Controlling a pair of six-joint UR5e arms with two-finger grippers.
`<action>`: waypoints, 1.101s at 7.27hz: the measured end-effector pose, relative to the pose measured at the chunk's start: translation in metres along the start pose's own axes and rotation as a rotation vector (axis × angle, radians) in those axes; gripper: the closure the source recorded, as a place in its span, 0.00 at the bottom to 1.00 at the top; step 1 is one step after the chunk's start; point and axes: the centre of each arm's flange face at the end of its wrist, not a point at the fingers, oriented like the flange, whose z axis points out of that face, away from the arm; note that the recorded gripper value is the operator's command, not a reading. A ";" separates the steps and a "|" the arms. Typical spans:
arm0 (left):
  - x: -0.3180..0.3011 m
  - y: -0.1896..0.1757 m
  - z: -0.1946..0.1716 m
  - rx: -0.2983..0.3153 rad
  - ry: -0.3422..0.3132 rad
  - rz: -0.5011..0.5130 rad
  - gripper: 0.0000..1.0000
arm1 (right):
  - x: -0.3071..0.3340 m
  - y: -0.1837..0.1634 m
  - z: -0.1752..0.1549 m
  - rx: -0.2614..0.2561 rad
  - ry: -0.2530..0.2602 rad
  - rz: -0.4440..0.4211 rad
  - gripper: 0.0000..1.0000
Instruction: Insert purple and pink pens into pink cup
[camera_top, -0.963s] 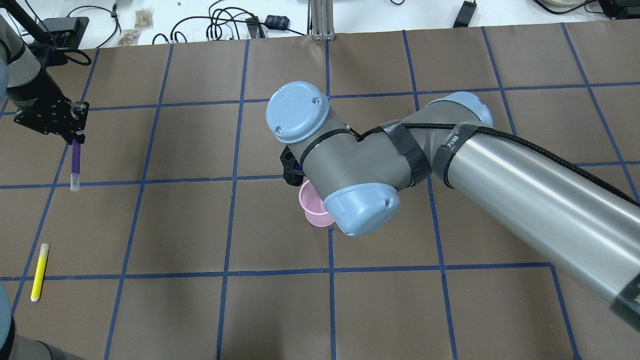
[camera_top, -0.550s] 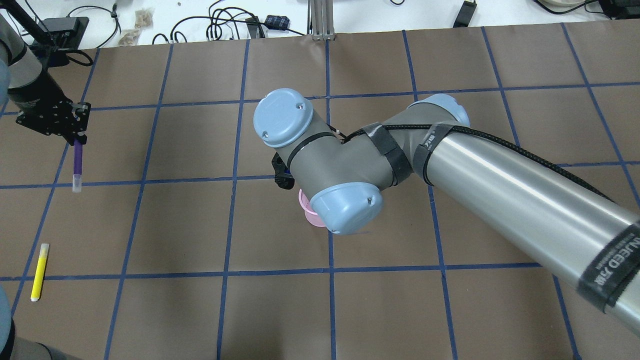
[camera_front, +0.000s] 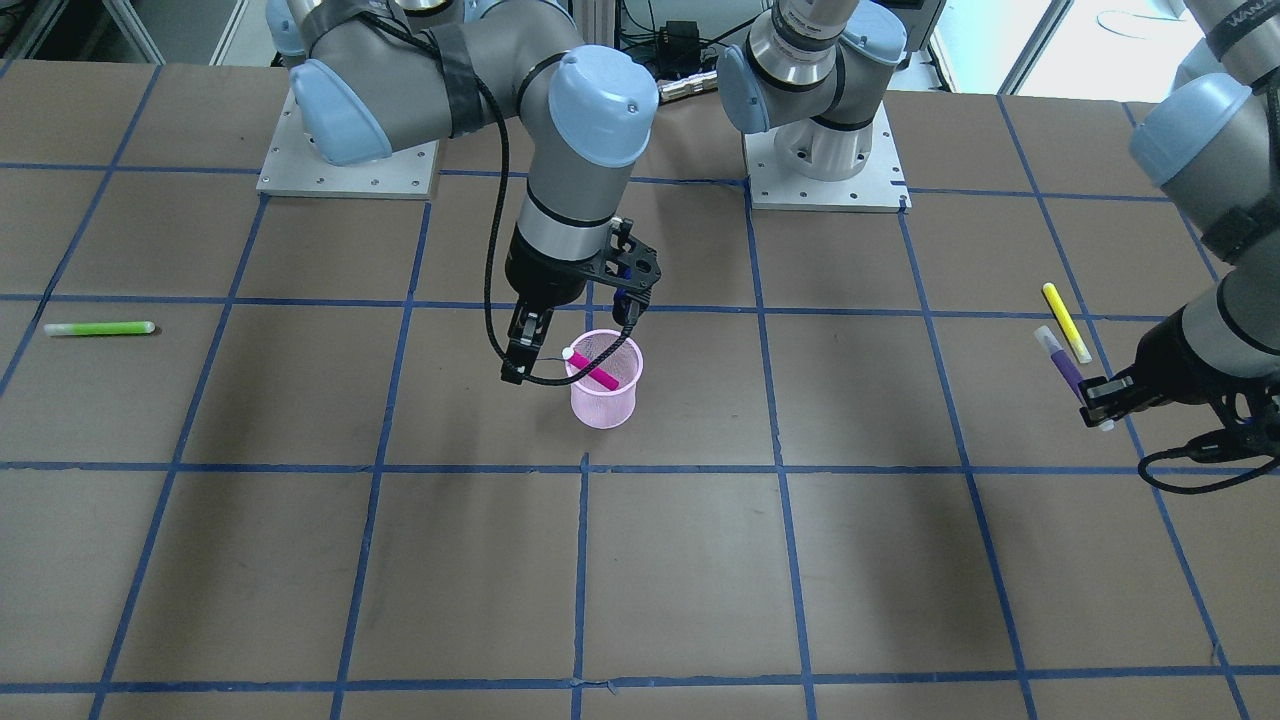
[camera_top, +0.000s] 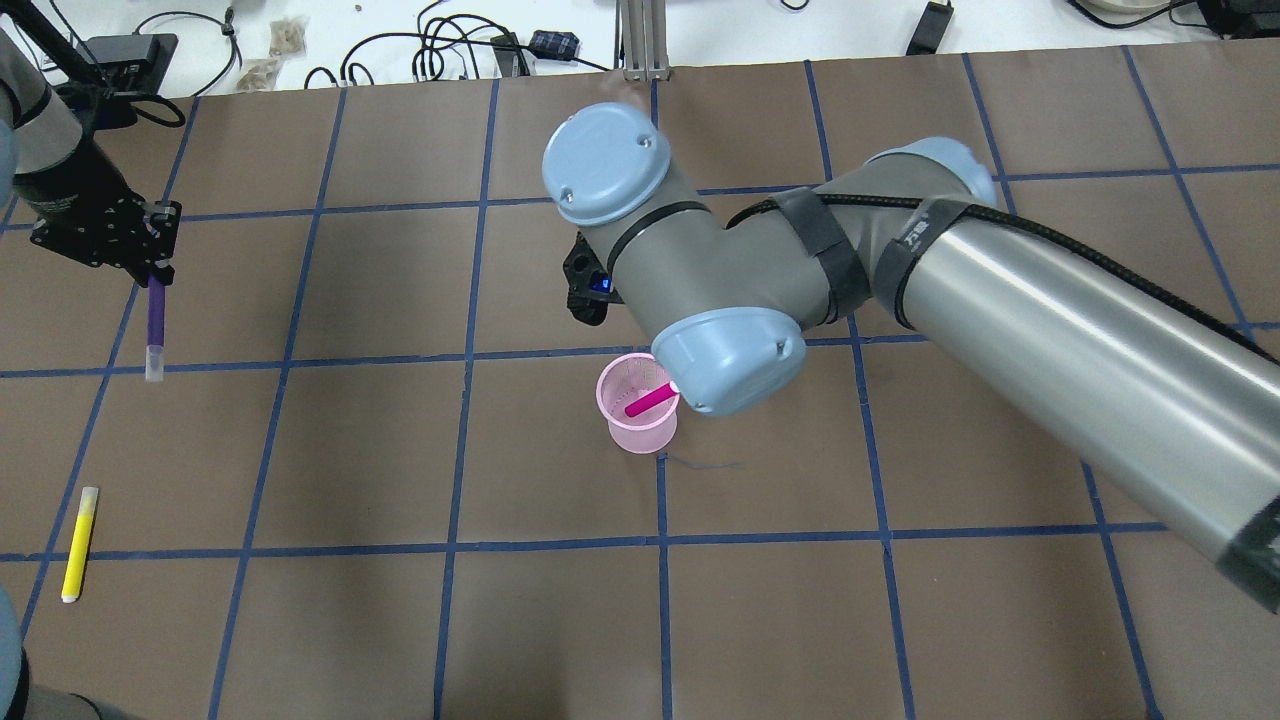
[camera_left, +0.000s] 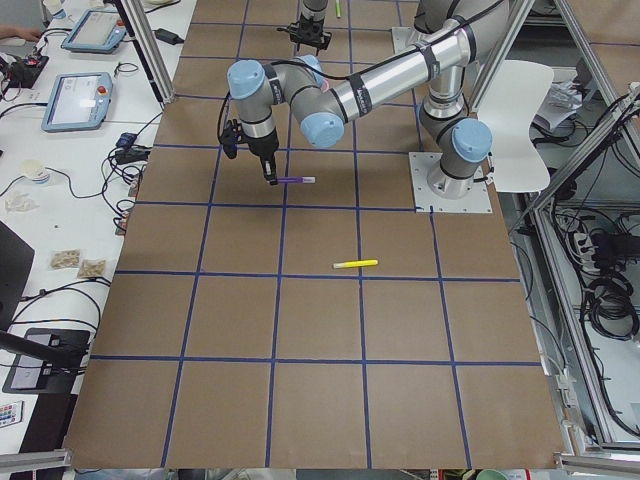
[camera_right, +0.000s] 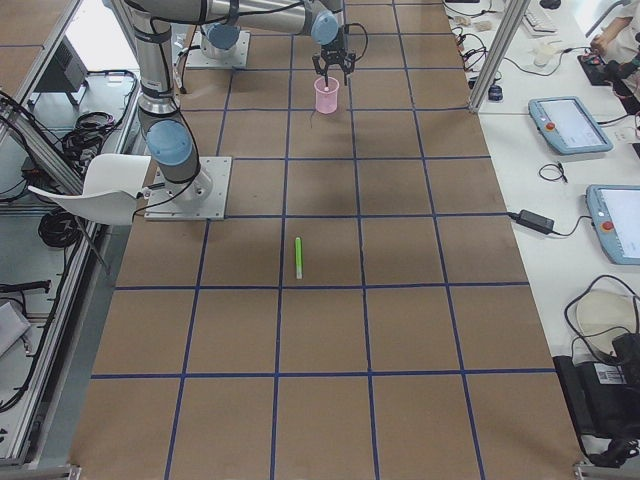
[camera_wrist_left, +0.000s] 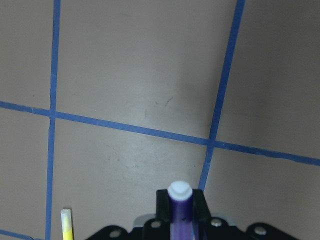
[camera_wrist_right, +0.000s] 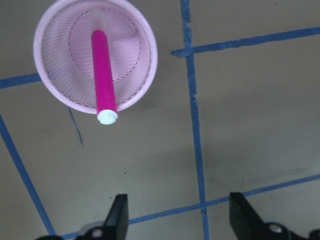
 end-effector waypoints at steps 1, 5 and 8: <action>0.019 0.001 -0.014 0.034 0.011 -0.004 1.00 | 0.019 0.028 -0.020 0.059 -0.002 0.068 0.00; 0.214 0.026 -0.063 0.264 0.067 -0.066 1.00 | 0.063 0.157 -0.081 0.166 0.036 0.462 0.00; 0.332 0.073 -0.055 0.363 0.154 -0.130 1.00 | 0.050 0.179 -0.093 0.157 -0.048 0.901 0.00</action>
